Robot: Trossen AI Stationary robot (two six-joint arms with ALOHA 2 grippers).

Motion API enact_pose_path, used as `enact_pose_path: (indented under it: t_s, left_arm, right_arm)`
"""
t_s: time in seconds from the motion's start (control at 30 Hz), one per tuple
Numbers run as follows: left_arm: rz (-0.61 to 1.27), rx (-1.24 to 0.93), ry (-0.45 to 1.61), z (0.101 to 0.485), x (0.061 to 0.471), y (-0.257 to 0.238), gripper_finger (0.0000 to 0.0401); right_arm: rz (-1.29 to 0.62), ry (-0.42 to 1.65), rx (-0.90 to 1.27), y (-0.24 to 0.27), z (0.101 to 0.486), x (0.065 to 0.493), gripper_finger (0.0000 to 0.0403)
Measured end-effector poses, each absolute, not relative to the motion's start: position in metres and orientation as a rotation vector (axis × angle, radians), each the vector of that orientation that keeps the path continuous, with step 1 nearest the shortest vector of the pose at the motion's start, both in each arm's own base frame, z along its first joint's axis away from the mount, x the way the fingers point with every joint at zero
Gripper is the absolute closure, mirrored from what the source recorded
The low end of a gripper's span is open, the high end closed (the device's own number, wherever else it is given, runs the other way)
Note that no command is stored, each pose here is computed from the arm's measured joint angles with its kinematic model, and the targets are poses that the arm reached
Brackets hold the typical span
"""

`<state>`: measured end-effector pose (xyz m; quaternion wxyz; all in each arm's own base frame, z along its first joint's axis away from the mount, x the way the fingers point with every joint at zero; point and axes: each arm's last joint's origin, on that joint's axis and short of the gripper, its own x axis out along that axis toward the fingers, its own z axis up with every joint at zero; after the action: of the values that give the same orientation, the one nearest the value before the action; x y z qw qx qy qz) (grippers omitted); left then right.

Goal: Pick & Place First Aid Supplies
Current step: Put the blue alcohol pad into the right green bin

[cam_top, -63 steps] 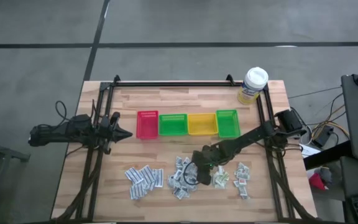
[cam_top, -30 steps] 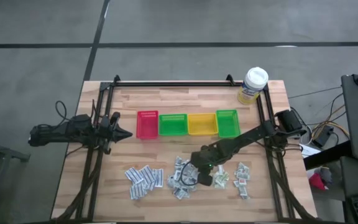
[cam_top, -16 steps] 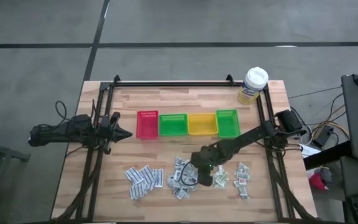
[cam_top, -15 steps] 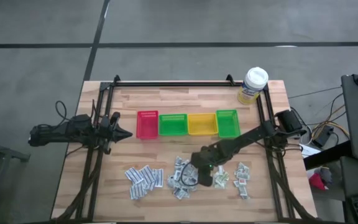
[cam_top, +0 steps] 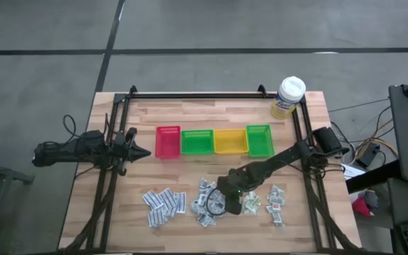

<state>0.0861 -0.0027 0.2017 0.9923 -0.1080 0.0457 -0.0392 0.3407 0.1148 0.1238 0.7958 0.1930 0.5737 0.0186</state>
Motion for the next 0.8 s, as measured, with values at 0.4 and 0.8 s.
enact_pose_path:
  t_s: [0.4, 0.8]
  left_arm:
    - [-0.078, -0.217, 0.101, 0.201, 0.086, -0.003, 0.0401]
    - [-0.077, -0.217, 0.107, 0.200, 0.086, -0.003, 0.0401]
  right_arm:
    - [0.032, 1.241, 0.405, 0.114, 0.124, 0.339, 0.0349]
    - [0.035, 1.251, 0.396, 0.112, 0.133, 0.334, 0.0394]
